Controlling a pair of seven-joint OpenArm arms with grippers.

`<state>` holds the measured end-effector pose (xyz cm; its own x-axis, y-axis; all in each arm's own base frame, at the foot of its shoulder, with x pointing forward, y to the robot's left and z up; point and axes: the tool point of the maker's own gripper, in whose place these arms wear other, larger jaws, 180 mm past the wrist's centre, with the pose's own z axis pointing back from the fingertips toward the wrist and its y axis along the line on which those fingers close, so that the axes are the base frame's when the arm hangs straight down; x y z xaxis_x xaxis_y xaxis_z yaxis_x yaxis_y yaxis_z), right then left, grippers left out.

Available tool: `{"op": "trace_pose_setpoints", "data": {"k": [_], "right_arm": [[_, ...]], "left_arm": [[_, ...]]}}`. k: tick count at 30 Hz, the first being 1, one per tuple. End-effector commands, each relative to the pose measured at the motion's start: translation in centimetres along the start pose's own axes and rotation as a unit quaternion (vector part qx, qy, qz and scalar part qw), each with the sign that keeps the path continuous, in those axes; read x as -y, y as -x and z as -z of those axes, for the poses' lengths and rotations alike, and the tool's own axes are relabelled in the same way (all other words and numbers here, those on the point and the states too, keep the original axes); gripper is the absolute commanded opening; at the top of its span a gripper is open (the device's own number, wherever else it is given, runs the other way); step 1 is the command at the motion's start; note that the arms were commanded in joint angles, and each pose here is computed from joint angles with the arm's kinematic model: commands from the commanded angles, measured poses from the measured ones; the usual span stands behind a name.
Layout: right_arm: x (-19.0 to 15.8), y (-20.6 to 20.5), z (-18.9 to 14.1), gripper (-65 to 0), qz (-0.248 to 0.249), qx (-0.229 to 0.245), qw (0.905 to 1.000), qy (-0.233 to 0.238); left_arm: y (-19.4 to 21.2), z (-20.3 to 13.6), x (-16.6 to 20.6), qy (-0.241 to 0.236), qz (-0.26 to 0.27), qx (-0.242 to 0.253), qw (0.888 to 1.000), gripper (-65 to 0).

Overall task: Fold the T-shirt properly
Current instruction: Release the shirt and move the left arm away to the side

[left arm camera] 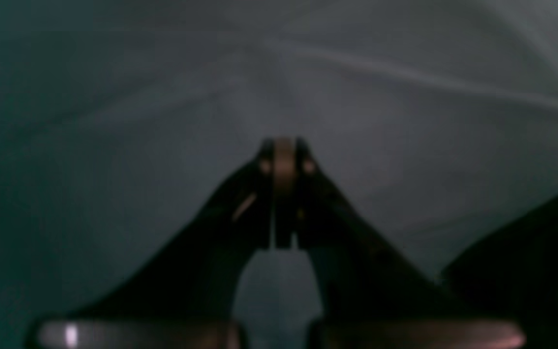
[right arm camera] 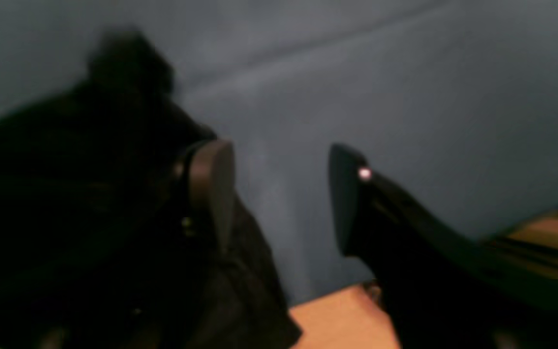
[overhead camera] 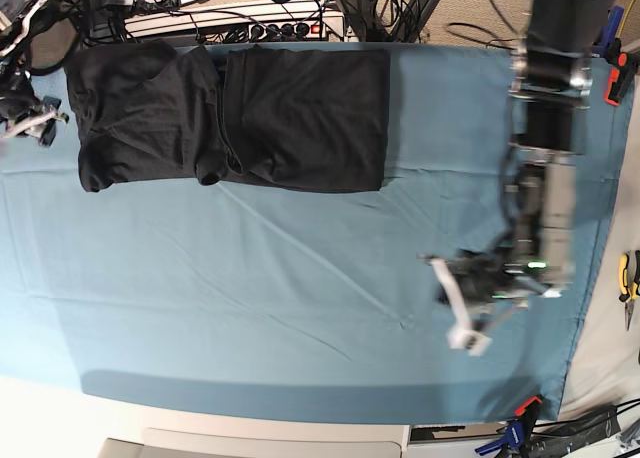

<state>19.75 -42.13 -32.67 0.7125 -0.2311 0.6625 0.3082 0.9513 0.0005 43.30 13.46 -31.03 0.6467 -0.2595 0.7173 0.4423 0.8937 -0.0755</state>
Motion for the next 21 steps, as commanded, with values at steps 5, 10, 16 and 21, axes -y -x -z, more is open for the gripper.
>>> {"op": "trace_pose_setpoints", "data": {"k": [5,10,16,21], "right_arm": [[0.9,-0.5,2.3,-29.3,0.095,-0.002,0.9931,-0.069],[0.2,0.2,3.4,-25.0,0.139,-0.022,0.9817,-0.129],[-1.3,1.0,3.0,-25.0,0.156,-0.034,0.9696,-0.185],[-3.0,1.2,2.1,-25.0,0.139,-0.039,0.9603,-0.239]], "left_arm": [[-2.7,-6.2,-5.8,-0.004,-0.001,0.057,0.998,-56.7],[-3.1,-11.4,-11.5,-0.063,-0.015,0.078,0.995,-49.0],[-3.0,-15.3,-15.1,-0.112,-0.011,0.075,0.991,-49.0],[-2.6,-16.0,-15.8,-0.124,-0.007,0.065,0.99,-49.0]]}}
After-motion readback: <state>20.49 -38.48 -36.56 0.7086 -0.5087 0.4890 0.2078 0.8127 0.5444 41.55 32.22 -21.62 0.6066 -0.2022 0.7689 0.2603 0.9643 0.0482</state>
